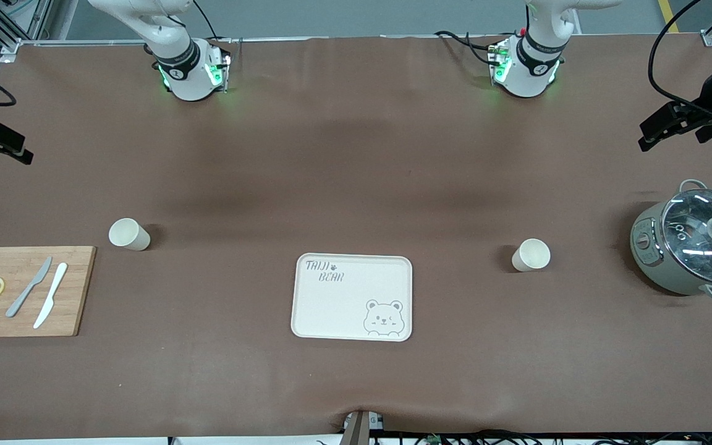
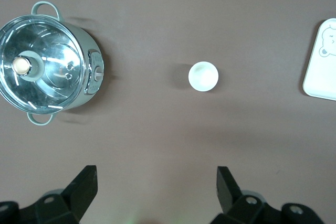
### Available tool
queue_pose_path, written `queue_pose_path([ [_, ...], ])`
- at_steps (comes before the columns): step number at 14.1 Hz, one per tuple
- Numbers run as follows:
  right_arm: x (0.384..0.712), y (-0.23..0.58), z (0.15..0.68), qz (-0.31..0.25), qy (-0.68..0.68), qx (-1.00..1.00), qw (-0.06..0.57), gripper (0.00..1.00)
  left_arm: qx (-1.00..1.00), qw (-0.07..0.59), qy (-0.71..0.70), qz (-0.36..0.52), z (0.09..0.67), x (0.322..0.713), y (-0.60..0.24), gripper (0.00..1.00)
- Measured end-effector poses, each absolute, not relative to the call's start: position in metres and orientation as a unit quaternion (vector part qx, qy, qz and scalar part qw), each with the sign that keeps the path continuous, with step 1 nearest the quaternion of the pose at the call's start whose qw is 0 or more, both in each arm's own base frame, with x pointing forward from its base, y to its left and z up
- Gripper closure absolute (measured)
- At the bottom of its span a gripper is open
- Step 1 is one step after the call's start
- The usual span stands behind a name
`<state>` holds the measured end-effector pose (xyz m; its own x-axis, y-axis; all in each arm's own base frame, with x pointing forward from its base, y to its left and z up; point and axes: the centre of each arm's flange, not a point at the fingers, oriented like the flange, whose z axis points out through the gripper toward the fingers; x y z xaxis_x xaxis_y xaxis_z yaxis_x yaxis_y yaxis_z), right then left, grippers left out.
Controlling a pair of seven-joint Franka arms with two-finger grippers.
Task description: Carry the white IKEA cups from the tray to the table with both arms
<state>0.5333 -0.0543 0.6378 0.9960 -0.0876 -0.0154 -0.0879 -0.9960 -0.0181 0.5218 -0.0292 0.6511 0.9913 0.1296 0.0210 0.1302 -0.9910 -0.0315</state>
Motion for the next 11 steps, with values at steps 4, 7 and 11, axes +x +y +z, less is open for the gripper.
queue_pose_path([
  [4, 0.532, -0.056, 0.648, -0.005, 0.063, -0.998, 0.003, 0.00, -0.998, 0.016, -0.065, -0.011, 0.652, 0.522, -0.029, 0.00],
  [7, 0.530, -0.057, 0.650, -0.001, 0.068, -0.998, 0.002, 0.00, -0.998, 0.016, -0.064, -0.011, 0.652, 0.522, -0.030, 0.00],
  [11, 0.531, -0.057, 0.656, -0.011, 0.068, -0.998, 0.002, 0.00, -0.998, 0.016, -0.063, -0.010, 0.649, 0.524, -0.032, 0.00],
])
